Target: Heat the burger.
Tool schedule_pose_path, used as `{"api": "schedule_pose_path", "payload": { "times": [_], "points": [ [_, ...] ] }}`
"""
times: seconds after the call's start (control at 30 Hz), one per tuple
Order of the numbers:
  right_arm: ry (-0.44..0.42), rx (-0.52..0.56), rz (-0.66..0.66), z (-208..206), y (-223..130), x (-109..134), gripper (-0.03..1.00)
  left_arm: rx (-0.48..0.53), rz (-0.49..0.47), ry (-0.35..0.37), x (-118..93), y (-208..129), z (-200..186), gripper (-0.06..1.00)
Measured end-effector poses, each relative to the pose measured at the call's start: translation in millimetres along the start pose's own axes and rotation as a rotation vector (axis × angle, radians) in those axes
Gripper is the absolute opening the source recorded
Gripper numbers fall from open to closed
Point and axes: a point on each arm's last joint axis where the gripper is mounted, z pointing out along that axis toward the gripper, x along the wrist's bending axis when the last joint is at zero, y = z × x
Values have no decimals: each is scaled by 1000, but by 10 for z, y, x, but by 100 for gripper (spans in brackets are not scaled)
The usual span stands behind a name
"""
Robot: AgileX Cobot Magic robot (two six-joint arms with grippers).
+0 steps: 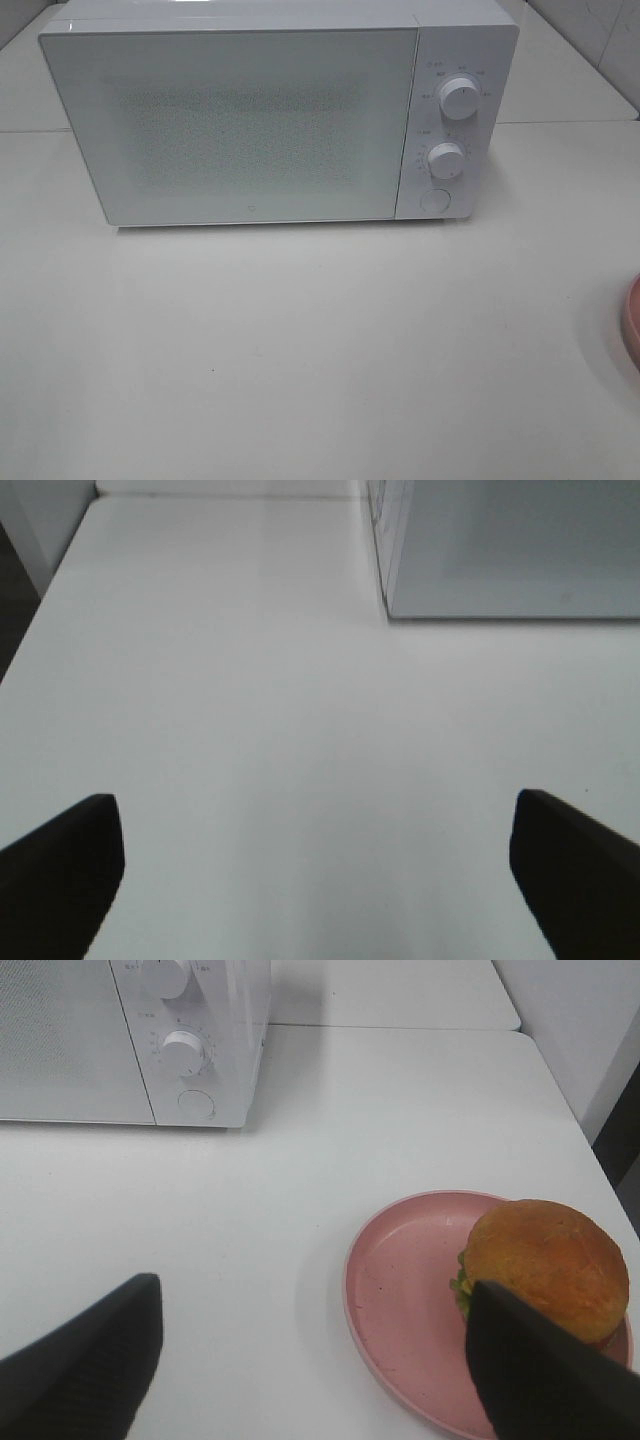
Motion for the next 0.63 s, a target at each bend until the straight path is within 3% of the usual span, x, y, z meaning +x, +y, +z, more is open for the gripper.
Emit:
{"api": "schedule_pose_path", "payload": {
  "times": [0.07,0.63],
  "points": [
    [0,0,0,0,0,0,75,-47,-4,-26,-20,-44,-70,97],
    [0,0,0,0,0,0,75,-48,-6,-38,-31,-46,-71,97]
  ]
}}
